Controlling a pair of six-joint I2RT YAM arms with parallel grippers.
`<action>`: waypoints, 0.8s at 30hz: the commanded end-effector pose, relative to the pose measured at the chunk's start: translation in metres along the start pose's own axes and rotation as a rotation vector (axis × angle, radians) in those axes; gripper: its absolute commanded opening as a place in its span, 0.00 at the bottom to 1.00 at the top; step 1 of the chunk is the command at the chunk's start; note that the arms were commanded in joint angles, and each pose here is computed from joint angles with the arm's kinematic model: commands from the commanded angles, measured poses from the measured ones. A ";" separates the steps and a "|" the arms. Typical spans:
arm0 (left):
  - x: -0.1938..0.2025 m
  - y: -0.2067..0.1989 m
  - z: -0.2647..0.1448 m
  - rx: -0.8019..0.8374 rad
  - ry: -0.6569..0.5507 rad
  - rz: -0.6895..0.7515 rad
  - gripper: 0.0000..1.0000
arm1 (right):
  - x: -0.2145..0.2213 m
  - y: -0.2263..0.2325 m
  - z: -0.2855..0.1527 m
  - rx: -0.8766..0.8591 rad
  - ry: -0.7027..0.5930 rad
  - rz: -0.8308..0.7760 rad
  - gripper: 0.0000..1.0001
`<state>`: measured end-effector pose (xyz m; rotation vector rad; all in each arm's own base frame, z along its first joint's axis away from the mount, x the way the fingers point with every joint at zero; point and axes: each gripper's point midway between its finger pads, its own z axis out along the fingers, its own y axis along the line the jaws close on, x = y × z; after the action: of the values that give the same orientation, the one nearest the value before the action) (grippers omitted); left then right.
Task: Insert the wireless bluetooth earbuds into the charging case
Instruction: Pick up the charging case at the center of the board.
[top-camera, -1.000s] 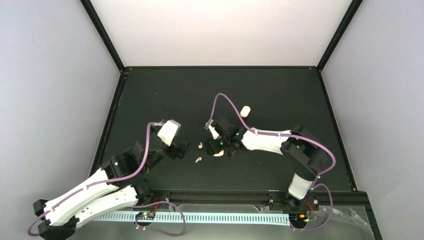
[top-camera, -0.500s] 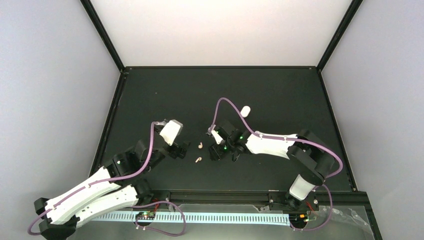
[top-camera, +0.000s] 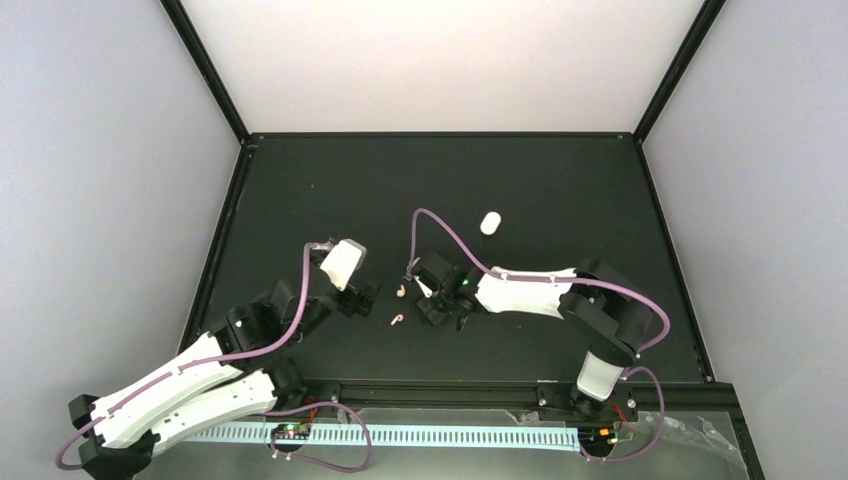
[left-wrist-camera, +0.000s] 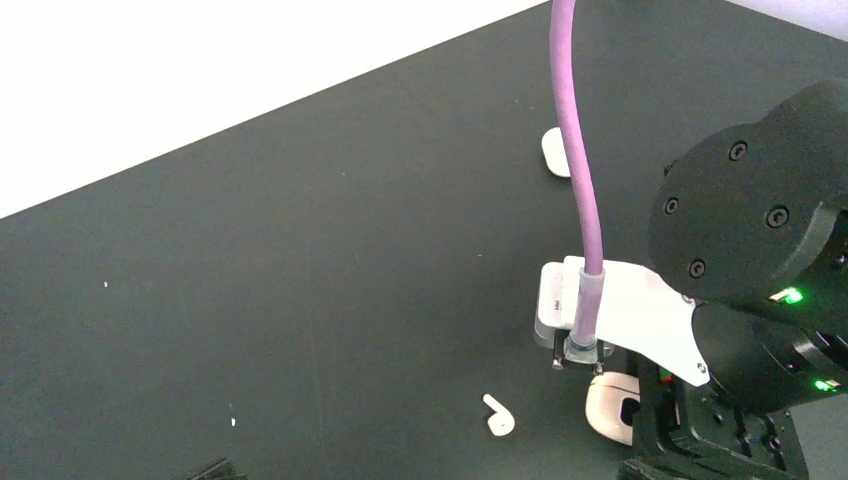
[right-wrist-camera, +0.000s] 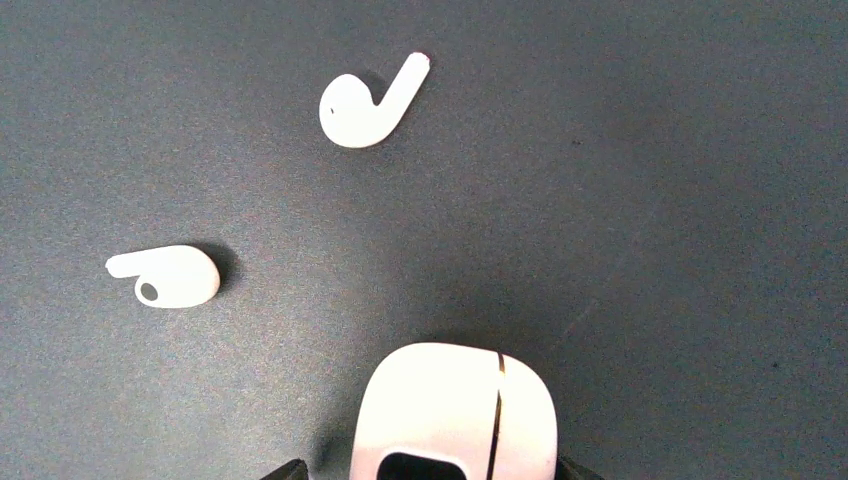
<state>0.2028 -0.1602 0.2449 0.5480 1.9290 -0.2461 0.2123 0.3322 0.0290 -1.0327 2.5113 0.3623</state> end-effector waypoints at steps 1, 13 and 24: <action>-0.002 0.002 0.002 -0.016 -0.003 0.010 0.99 | 0.010 -0.006 0.006 0.067 0.031 -0.010 0.63; -0.004 0.004 0.000 -0.018 -0.010 -0.013 0.99 | -0.002 -0.009 -0.004 0.093 -0.059 -0.011 0.37; -0.031 -0.034 0.000 0.187 -0.073 -0.200 0.99 | -0.024 0.003 -0.104 -0.022 -0.375 -0.088 0.30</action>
<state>0.1997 -0.1731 0.2468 0.4890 1.9507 -0.3785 0.2049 0.3030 0.0753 -0.9642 2.3359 0.3658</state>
